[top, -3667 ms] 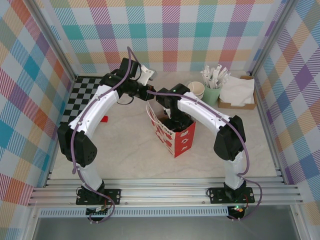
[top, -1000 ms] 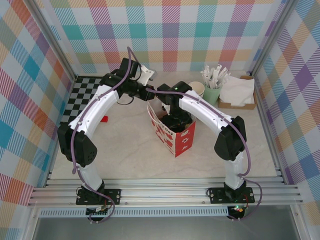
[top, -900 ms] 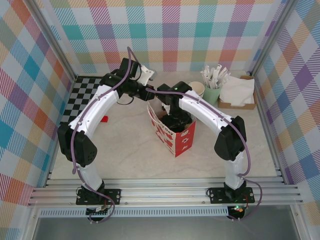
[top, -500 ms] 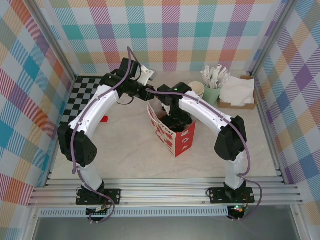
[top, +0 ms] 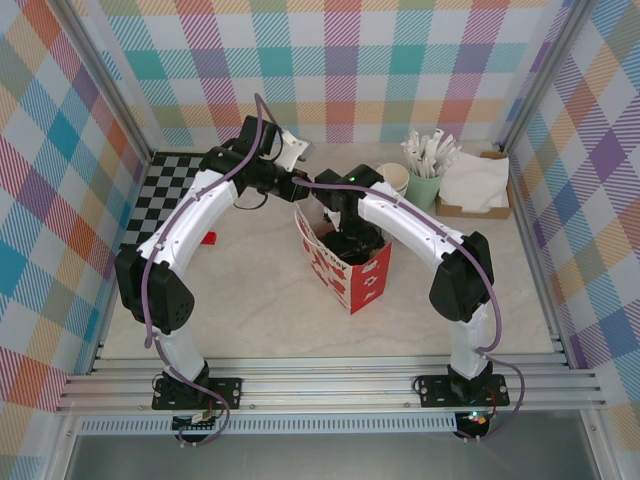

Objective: Pack the takeout coffee

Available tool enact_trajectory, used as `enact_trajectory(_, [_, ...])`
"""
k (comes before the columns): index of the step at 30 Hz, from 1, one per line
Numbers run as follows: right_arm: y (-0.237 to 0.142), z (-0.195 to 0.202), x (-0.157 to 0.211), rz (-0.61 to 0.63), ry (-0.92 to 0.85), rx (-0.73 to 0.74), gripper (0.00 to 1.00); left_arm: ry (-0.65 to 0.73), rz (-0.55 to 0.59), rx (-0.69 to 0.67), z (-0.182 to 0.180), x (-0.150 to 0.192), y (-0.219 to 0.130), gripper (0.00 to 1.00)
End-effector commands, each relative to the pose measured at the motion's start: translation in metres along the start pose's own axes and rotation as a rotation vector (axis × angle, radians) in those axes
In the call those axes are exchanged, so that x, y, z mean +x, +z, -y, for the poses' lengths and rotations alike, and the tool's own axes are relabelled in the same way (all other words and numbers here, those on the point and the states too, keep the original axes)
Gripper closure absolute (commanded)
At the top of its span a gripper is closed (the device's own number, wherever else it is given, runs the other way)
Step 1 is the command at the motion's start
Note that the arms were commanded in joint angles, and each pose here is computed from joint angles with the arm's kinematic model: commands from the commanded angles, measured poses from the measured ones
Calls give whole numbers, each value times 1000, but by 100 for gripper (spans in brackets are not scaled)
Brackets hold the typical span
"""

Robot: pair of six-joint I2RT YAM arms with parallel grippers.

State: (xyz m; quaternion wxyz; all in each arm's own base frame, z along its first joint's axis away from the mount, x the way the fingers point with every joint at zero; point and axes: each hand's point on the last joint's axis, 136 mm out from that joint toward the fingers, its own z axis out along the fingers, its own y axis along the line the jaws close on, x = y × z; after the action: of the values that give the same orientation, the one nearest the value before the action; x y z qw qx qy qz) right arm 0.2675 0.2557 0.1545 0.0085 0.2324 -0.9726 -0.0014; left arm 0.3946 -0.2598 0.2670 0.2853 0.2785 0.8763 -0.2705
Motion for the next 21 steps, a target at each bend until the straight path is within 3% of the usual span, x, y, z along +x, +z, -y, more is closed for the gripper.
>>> enact_trajectory(1, [-8,2,7,4,5,-9,66,15,1,26,10,0,-5,100])
enact_trajectory(21, [-7,3,15,-38,17,-6,66,17,2,24,10,-1,-5,100])
